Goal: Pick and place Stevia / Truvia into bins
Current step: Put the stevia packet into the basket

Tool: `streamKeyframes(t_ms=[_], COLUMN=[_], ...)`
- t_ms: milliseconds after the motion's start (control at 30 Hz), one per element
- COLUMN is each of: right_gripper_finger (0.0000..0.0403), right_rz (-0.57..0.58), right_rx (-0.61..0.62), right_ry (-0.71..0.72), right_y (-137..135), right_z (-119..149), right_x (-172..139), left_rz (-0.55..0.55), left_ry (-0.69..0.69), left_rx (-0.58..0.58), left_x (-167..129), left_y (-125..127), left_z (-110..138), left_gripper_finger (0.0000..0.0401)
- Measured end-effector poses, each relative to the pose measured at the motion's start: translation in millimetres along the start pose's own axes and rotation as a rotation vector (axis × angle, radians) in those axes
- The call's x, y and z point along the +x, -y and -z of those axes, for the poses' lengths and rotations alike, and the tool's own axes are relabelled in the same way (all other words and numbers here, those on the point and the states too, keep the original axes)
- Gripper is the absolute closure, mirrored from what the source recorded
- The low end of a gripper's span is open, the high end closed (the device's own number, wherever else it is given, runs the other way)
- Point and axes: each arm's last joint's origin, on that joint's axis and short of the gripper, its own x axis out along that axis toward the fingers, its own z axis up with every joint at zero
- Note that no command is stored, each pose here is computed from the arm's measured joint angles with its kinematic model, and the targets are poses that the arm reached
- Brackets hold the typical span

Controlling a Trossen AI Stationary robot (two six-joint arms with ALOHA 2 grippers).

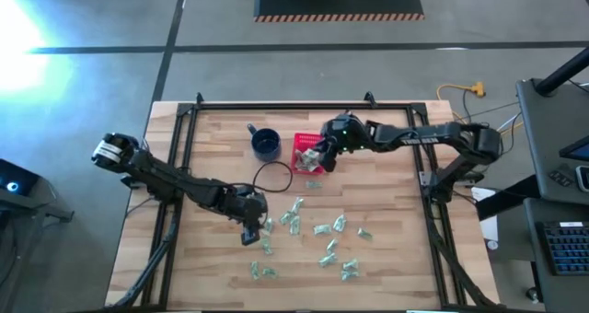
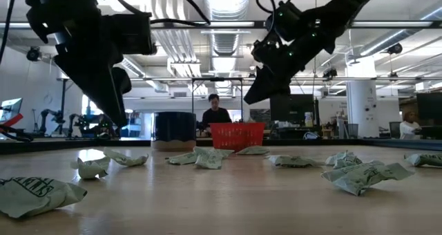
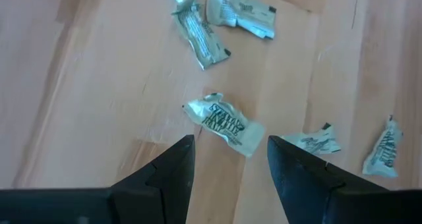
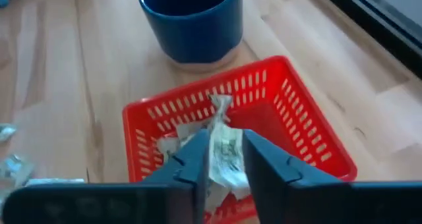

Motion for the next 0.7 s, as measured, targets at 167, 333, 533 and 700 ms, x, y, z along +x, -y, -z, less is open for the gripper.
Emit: streamKeyframes(t_ms=[167,333,533,700], right_gripper_finger=[0.0271,0.0253,0.0261,0.0272], right_rz=[-0.046,-0.086,-0.094,-0.087], right_rx=[-0.077,-0.184,-0.256,-0.252], right_ry=[-0.001,0.029,0.028,0.038], right_y=[-7.0,-19.6,-26.7,-27.6], right_z=[-14.0,-21.0,-19.5,-19.4], right_x=[-9.6,-35.1,-70.7,-98.8], left_rz=[0.020,0.030,-0.004,-0.021], left_ry=[0.027,0.042,-0.017,-0.044], left_rx=[-0.030,-0.055,0.035,0.108], left_x=[5.2,15.1,36.2,49.7], left_y=[2.0,3.9,2.8,1.6], left_z=[-2.5,-4.2,2.6,6.6], left_gripper_finger=[0.0228,0.0228,0.0228,0.0228])
